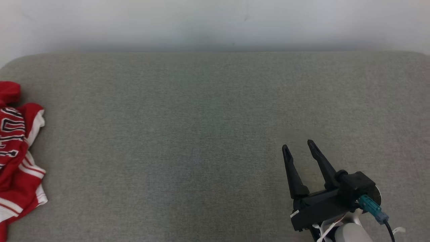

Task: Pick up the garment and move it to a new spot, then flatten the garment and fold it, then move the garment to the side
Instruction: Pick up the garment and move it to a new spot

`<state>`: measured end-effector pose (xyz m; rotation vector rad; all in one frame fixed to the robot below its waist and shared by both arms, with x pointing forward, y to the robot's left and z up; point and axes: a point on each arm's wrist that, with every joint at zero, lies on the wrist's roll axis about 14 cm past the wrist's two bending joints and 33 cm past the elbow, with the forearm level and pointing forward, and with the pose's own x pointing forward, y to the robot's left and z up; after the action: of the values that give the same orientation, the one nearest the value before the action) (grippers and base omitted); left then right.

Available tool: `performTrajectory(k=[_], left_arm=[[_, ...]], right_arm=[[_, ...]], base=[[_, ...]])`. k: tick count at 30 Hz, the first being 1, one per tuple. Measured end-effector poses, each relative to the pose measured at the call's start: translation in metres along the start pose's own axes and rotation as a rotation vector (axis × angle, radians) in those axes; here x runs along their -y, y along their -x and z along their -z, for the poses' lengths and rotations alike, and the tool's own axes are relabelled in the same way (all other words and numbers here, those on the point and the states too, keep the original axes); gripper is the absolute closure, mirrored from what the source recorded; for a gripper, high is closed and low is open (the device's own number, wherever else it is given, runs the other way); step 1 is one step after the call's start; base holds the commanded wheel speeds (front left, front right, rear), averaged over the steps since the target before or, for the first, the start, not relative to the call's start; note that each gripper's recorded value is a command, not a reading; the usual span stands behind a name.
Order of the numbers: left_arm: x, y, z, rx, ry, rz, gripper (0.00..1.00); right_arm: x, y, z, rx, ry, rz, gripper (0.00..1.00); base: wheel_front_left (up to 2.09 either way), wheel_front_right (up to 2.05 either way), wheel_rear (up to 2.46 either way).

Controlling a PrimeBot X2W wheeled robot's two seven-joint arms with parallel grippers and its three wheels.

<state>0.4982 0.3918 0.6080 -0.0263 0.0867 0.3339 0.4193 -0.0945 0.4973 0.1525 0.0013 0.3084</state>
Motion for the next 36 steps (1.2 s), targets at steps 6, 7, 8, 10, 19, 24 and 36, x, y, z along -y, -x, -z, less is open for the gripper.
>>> performTrajectory(k=[6,7,8,10,19,24,36], left_arm=[[0.010,-0.022,0.060,-0.182,-0.014,0.001,0.00],[0.012,-0.024,0.072,-0.215,-0.021,0.001,0.00],[0.014,-0.025,0.084,-0.248,-0.025,0.004,0.00],[0.013,-0.026,0.105,-0.305,-0.034,-0.004,0.00],[-0.011,-0.010,0.163,-0.450,0.019,-0.104,0.00],[-0.015,-0.005,0.173,-0.451,0.029,-0.125,0.00],[-0.001,-0.013,0.195,-0.503,-0.018,-0.082,0.00]], right_arm=[[0.023,0.007,0.010,-0.026,-0.007,0.066,0.00],[0.026,0.008,0.014,-0.035,-0.008,0.075,0.00],[0.028,0.009,0.016,-0.041,-0.007,0.082,0.00],[0.031,0.011,0.018,-0.050,-0.008,0.091,0.00],[0.036,0.014,0.020,-0.064,0.001,0.104,0.00],[0.034,0.010,0.017,-0.067,0.021,0.093,0.00],[0.047,0.010,0.025,-0.107,0.049,0.125,0.00]], base=[[0.00,0.00,0.00],[0.00,0.00,0.00],[0.00,0.00,0.00],[0.00,0.00,0.00],[0.00,0.00,0.00],[0.00,0.00,0.00],[0.00,0.00,0.00]])
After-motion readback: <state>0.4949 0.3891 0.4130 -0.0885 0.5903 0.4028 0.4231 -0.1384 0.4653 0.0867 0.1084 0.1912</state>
